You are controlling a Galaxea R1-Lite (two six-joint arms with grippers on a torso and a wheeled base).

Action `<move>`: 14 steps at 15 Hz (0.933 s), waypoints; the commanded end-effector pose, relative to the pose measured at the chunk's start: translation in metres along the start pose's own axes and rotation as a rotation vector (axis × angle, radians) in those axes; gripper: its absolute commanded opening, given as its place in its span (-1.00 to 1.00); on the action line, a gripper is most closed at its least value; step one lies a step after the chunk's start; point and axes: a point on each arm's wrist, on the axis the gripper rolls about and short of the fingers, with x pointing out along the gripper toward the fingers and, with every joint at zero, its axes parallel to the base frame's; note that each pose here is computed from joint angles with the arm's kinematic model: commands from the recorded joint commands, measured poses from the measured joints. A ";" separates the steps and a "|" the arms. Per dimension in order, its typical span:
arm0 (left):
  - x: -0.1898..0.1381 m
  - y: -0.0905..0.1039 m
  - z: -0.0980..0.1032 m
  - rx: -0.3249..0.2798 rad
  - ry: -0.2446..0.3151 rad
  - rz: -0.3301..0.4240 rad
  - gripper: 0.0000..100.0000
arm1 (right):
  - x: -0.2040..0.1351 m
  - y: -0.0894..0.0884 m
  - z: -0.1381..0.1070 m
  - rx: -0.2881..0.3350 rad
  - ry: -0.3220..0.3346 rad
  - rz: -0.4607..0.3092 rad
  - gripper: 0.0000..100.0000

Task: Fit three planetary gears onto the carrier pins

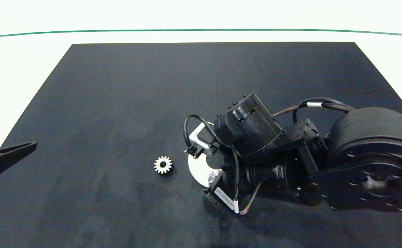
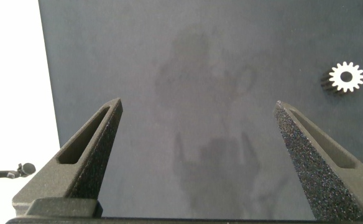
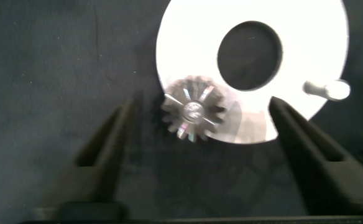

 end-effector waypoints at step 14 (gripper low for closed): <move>0.001 -0.002 -0.003 0.002 0.012 -0.014 1.00 | -0.076 -0.105 -0.133 0.359 -0.089 -0.234 1.00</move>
